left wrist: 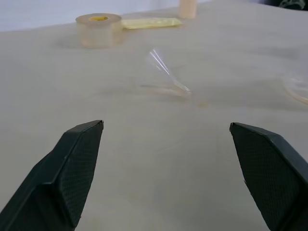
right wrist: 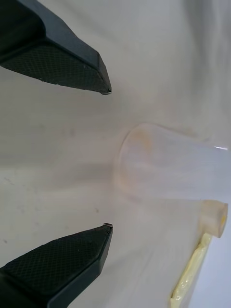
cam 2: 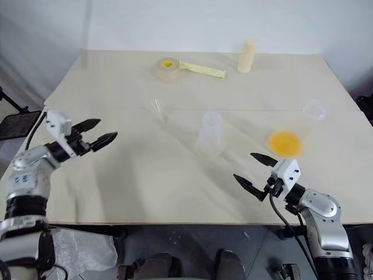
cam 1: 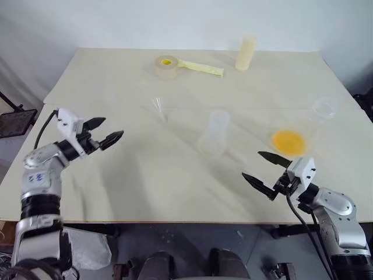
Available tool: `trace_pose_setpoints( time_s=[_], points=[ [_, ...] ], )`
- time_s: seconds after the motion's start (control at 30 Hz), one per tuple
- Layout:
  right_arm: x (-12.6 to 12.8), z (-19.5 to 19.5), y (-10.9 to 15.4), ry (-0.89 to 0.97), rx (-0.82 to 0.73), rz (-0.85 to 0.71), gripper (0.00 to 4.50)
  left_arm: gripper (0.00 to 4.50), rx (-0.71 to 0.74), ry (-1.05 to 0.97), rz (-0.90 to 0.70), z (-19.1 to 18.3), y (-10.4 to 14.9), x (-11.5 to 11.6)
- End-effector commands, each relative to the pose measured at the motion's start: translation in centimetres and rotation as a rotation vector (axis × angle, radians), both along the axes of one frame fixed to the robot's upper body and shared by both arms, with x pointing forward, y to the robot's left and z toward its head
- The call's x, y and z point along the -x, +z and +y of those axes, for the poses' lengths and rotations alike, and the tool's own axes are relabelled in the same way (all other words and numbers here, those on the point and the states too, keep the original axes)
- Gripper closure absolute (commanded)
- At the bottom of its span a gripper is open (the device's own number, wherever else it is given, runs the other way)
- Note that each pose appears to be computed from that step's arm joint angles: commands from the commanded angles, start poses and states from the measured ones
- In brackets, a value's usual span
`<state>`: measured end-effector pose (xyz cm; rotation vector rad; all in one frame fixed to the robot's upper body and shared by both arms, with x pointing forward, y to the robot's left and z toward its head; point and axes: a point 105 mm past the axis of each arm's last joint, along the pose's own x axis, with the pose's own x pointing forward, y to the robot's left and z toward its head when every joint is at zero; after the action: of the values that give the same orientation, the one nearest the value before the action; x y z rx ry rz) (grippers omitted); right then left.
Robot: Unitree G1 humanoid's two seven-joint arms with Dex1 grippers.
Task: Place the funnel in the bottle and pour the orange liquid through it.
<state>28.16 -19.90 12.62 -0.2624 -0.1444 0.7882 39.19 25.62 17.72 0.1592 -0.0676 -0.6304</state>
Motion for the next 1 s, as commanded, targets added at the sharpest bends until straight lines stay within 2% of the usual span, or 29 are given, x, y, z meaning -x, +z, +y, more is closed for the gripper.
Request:
trace_pose_setpoints(
  time_s=[0.03,0.13,0.33,0.6,1.0],
  points=[
    [0.6,-0.6,1.3,-0.042,-0.009,-0.061,0.00,0.03,-0.047,0.018,-0.029,-0.6,0.4,-1.7],
    [1.4,-0.9,1.1,-0.072,-0.010,-0.061,0.00,0.03,-0.065,0.035,-0.031,-1.5,0.8,-3.1],
    [2.7,-1.1,0.9,-0.121,-0.013,-0.061,0.00,0.03,-0.121,0.023,-0.029,-3.0,1.1,-4.2],
    [3.9,-1.5,1.7,-0.189,-0.005,-0.072,0.00,0.03,-0.131,0.141,-0.010,-5.0,1.6,-6.5],
    [5.4,-0.4,2.0,-0.228,-0.031,-0.063,0.00,0.03,-0.093,0.224,0.028,-7.3,1.1,-7.8]
  ],
)
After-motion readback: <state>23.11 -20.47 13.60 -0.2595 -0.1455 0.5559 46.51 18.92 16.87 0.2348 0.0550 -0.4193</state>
